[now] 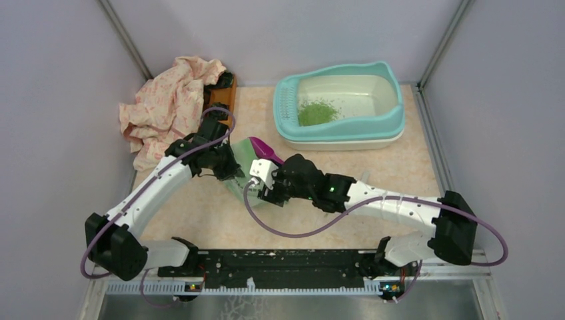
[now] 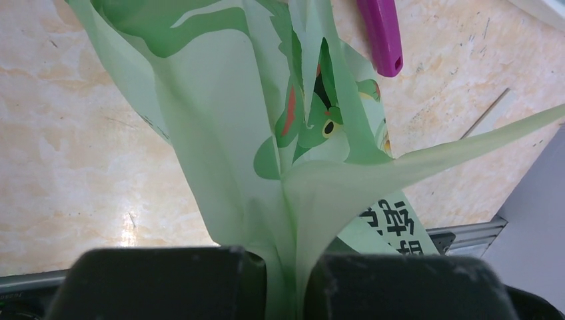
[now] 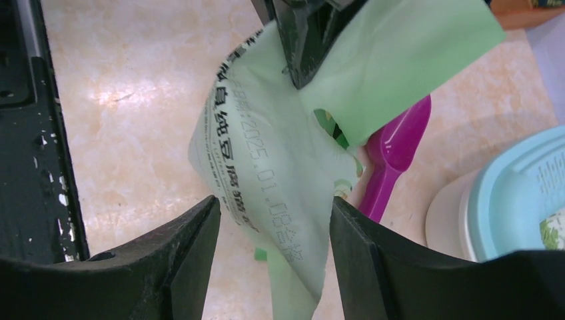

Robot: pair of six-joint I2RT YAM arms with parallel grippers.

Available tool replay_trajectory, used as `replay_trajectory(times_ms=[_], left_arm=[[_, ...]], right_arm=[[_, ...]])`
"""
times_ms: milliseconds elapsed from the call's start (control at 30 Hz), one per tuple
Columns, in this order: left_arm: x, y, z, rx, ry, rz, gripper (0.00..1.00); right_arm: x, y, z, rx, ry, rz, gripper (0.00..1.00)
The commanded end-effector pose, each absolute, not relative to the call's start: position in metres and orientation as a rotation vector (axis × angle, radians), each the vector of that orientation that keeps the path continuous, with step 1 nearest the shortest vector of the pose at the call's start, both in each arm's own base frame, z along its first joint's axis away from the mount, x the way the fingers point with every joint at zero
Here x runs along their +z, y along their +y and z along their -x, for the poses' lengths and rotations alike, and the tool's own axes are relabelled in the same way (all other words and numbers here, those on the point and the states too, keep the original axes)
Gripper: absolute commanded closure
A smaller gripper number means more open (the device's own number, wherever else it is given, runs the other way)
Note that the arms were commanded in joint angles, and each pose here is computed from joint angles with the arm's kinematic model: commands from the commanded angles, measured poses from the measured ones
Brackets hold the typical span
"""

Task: Fill the litter box with clean litter
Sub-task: Close the cat litter bag at the center of the board.

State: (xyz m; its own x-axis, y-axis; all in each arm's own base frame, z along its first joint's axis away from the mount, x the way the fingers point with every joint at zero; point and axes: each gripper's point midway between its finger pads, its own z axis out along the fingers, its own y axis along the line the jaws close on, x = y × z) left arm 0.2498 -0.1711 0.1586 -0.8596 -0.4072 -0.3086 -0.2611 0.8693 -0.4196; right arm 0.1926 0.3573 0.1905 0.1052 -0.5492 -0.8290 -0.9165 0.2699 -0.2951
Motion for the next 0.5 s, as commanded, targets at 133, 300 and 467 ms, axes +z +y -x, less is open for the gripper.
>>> replay_trajectory(times_ms=[133, 300, 467], left_arm=[[0.178, -0.178, -0.268, -0.646, 2.541, 0.455, 1.0], [0.18, -0.179, -0.269, -0.67, 2.538, 0.467, 1.0], [0.185, -0.179, -0.267, -0.689, 2.528, 0.469, 1.0]], right_arm=[[0.263, 0.389, -0.158, 0.643, 1.29, 1.418, 0.39], [0.246, 0.408, -0.145, 0.702, 1.293, 1.5, 0.39], [0.222, 0.423, -0.156, 0.672, 1.344, 1.518, 0.39]])
